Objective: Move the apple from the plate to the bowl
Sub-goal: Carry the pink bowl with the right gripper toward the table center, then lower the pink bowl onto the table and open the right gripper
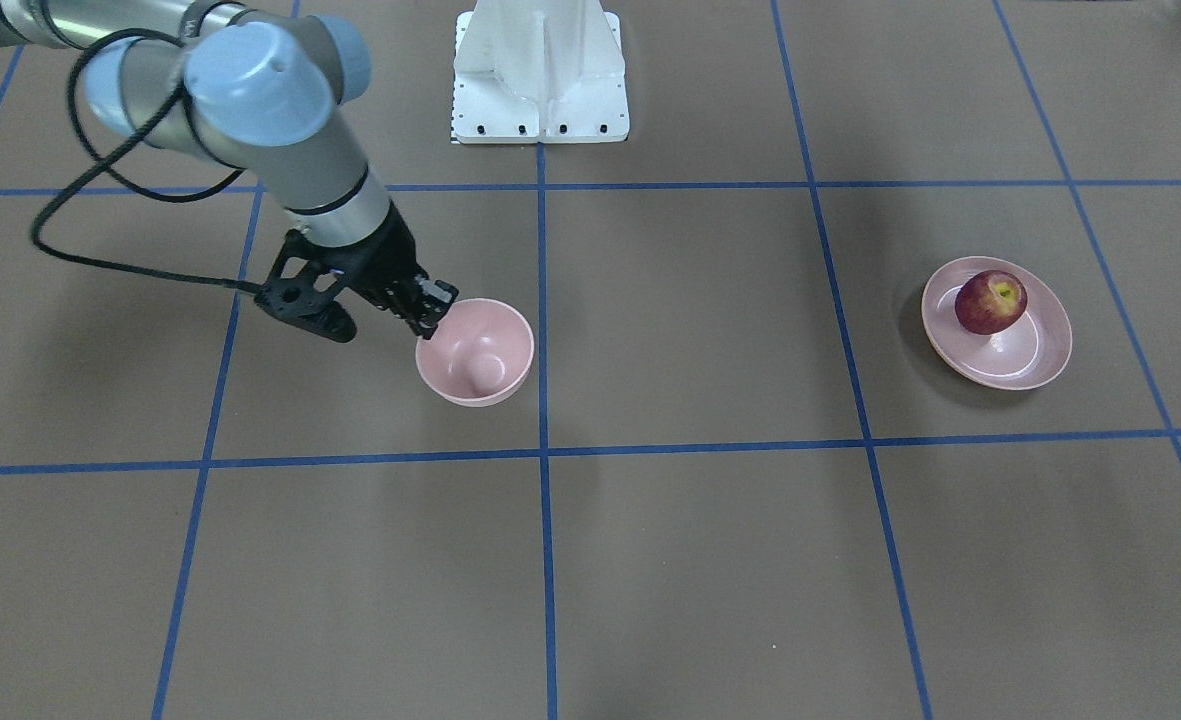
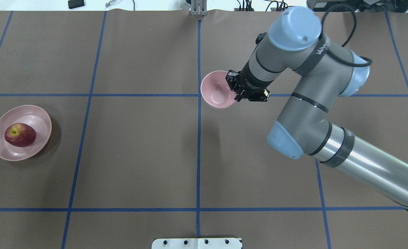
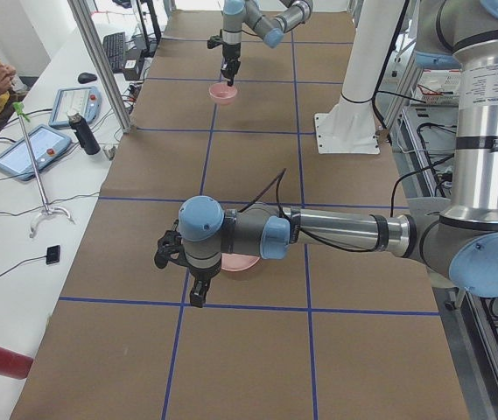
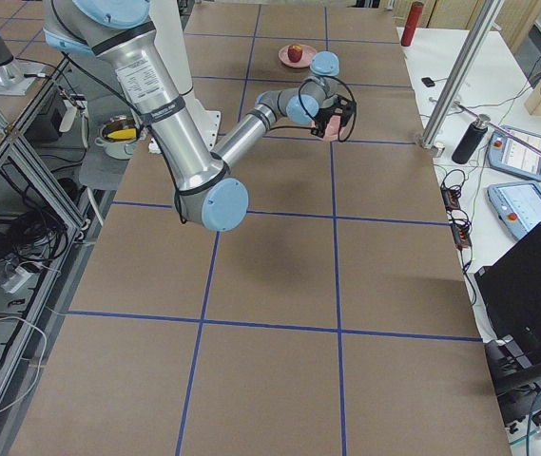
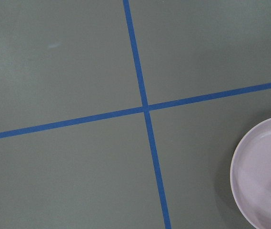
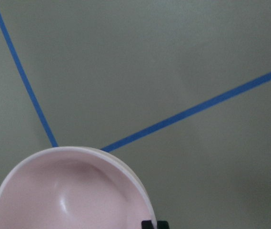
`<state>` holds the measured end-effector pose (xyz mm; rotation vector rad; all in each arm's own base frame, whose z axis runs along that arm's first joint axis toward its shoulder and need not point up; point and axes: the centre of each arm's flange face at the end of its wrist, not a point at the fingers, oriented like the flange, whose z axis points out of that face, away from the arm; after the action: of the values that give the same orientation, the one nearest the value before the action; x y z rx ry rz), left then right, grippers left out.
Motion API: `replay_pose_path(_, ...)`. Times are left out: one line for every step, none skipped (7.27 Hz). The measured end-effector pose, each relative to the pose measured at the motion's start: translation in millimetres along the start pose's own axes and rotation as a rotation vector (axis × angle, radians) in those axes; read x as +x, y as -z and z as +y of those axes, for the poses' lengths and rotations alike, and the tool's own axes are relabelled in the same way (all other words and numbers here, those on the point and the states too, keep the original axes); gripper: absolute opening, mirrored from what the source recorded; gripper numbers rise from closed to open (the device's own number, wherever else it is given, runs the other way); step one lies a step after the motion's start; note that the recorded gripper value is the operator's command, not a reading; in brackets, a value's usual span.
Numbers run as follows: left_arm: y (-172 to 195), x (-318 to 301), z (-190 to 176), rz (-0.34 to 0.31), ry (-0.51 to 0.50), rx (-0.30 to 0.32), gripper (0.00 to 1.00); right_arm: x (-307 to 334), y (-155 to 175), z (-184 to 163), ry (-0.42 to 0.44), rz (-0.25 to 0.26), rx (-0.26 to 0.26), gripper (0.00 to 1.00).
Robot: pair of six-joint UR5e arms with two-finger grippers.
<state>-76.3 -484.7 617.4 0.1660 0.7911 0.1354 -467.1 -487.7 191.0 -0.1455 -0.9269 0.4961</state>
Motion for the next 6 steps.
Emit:
replay_pose_path(-0.5,-0.5,0.3,0.0,0.001,-0.001,0.98,-18.6,-18.3,31.0,-0.014,0.025,0.004,0.0)
replay_pose_path(-0.9,-0.9,0.4,0.0,0.002,-0.002,0.98,-27.9,-36.6,50.5,-0.017,0.049,0.006,0.0)
replay_pose_path(-0.9,-0.9,0.3,0.0,0.002,-0.002,0.98,-29.2,-50.0,61.9,-0.011,0.066,0.013,0.0)
replay_pose_path(-1.0,-1.0,0.2,0.0,0.002,-0.002,0.98,-27.3,-57.8,67.3,-0.004,0.072,0.017,0.0)
replay_pose_path(-1.0,-1.0,0.2,0.0,0.002,-0.002,0.98,-20.7,-65.5,68.7,0.004,0.059,0.014,0.0)
replay_pose_path(-1.0,-1.0,0.1,0.0,0.002,-0.002,0.98,-12.5,-72.2,68.6,0.012,0.036,0.008,0.0)
